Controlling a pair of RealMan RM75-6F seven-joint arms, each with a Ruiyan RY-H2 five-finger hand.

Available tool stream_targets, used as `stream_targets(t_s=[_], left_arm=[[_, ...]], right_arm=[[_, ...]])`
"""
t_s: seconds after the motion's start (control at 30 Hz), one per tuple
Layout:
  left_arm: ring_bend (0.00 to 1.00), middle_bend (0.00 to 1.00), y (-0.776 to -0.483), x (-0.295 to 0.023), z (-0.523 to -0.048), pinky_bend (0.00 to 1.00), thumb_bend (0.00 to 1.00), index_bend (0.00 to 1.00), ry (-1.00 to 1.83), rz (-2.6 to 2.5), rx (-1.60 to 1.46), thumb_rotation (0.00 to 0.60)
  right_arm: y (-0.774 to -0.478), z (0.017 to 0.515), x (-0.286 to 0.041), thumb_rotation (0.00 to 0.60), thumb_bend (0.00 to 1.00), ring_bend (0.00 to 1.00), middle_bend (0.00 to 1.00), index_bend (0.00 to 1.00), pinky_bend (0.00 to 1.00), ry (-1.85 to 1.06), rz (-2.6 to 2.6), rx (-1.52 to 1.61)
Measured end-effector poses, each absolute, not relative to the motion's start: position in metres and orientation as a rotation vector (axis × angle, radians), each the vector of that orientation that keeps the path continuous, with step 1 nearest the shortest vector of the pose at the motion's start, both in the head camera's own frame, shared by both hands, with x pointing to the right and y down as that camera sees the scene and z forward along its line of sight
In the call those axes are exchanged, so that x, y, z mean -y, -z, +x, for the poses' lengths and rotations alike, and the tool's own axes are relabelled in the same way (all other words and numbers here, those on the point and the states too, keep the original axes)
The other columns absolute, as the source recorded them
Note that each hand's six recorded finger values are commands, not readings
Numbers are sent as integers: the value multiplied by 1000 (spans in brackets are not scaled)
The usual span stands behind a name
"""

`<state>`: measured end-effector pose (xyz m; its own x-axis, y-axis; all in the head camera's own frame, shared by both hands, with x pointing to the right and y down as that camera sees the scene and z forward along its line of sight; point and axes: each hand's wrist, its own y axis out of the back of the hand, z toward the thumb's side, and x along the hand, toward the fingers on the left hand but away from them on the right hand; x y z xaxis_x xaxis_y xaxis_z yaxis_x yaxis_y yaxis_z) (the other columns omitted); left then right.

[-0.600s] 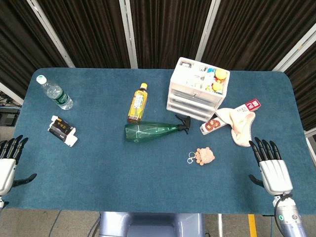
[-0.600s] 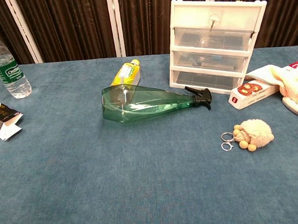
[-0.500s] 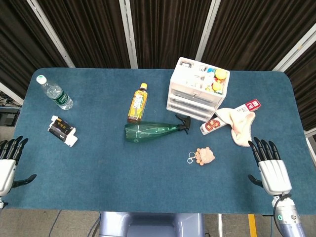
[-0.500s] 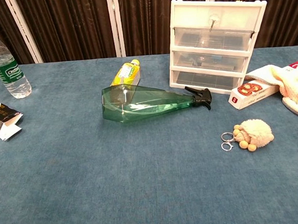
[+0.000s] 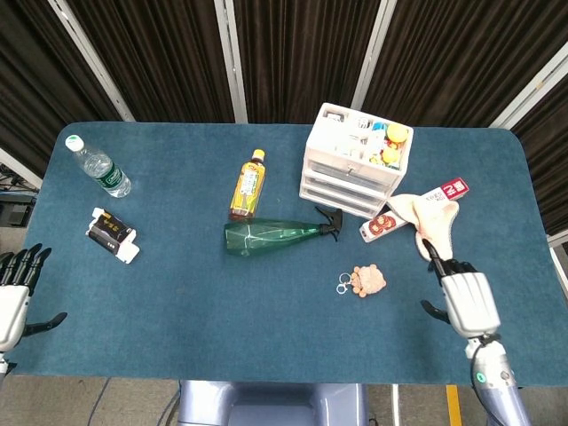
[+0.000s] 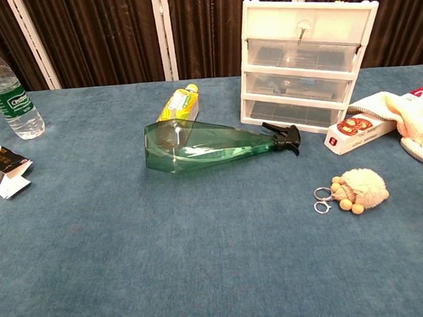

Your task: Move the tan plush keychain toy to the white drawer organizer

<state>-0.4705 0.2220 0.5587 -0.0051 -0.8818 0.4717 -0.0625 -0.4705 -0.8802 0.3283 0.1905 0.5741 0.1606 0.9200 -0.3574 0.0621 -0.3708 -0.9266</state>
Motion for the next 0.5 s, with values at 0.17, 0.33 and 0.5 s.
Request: stream_targets(t_s=[0.17, 0.33, 0.5], left_arm=[[0, 0, -560, -222, -470, 0, 19, 0, 1552, -1612, -997, 600], [0, 0, -560, -222, -469, 0, 19, 0, 1548, -1623, -990, 600], [0, 0, -560, -222, -470, 0, 20, 0, 1547, -1629, -999, 600]], right_arm=[[-590, 296, -176, 600, 73, 1000, 1000, 351, 895, -1330, -1671, 918], [-614, 259, -172, 600, 89, 1000, 1000, 428, 896, -1361, -1723, 854], [-642, 224, -177, 600, 98, 1000, 1000, 488, 896, -1387, -1772, 803]])
